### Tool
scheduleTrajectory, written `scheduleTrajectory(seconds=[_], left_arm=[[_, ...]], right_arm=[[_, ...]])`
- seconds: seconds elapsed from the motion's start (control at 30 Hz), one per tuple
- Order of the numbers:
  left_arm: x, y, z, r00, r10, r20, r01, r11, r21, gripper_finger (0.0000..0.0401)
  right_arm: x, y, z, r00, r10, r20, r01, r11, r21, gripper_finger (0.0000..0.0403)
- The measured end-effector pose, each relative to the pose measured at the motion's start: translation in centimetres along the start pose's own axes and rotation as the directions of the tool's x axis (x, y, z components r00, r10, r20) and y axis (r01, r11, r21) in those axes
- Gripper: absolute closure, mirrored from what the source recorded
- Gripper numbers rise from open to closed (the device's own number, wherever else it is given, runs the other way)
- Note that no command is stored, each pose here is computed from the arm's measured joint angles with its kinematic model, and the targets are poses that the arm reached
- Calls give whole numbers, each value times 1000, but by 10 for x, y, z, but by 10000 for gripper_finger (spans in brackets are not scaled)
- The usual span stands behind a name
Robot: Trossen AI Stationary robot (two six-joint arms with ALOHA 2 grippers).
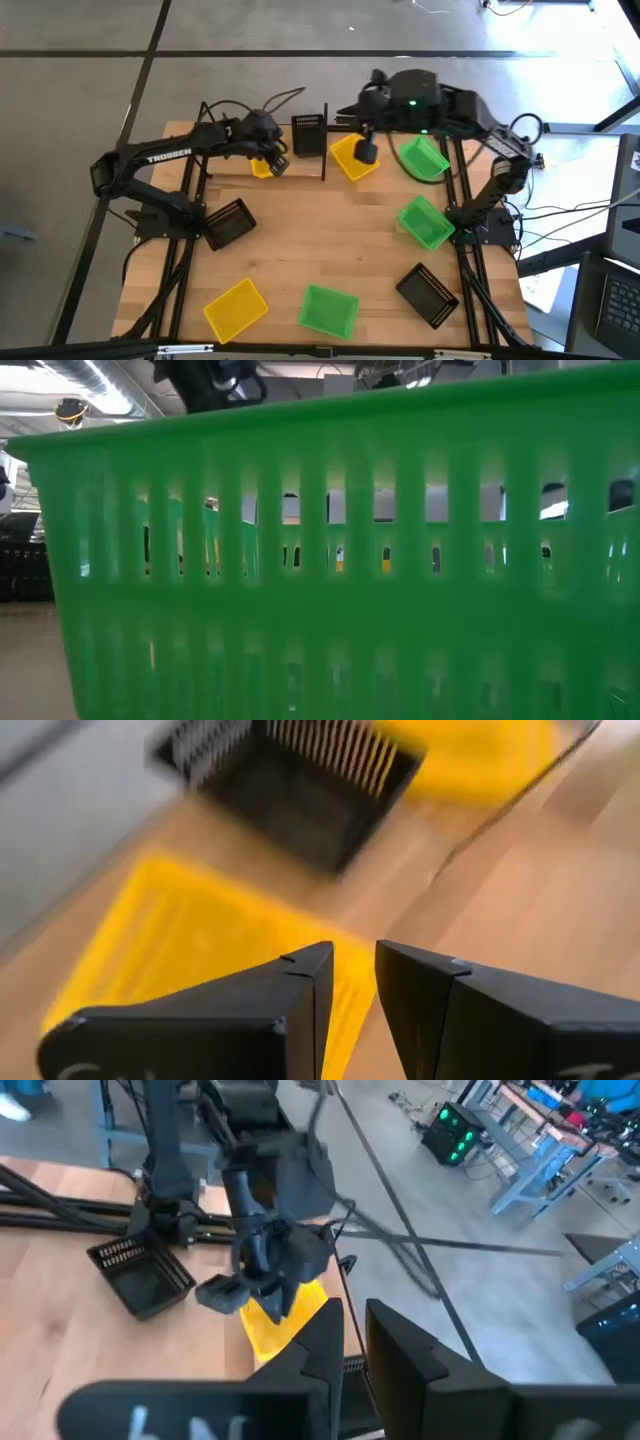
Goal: Stack baskets on shelf by color
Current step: Put the middle yellow basket on the shelf
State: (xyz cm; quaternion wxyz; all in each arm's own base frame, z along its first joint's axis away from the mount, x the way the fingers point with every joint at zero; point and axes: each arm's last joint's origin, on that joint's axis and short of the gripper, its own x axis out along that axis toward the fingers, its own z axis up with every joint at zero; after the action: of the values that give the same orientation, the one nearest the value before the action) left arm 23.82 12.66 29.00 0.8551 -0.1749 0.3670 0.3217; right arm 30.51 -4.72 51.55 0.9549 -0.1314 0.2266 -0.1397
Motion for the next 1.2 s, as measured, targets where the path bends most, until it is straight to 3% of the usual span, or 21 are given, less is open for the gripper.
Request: scheduleTrajectory(seconds=[0.1, 0.23, 0.47, 0.77, 1.0, 1.2], left_arm=[[1, 9, -10, 992, 56, -109, -55, 998, 10, 331], [2, 24, -5, 985, 153, -84, -154, 988, 1, 331], [23, 52, -8, 963, 176, -203, -191, 980, -54, 331], [65, 66, -16, 918, 217, -331, -245, 969, -44, 331], [71, 70, -16, 891, 326, -316, -327, 944, 49, 331], [73, 71, -9, 903, 356, -242, -331, 934, 136, 331]], right_arm=[[-12, -3, -1, 1000, -7, 2, 7, 1000, 4, 354], [-14, -3, -3, 1000, -3, -20, 3, 1000, -1, 354], [-12, -2, -5, 999, 3, -45, -4, 1000, -19, 354], [-12, -2, -5, 999, 3, -45, -4, 1000, -24, 354], [-12, -2, -5, 999, 3, -45, -4, 1000, -25, 354], [-12, -2, -5, 999, 3, -45, -4, 1000, -25, 354]])
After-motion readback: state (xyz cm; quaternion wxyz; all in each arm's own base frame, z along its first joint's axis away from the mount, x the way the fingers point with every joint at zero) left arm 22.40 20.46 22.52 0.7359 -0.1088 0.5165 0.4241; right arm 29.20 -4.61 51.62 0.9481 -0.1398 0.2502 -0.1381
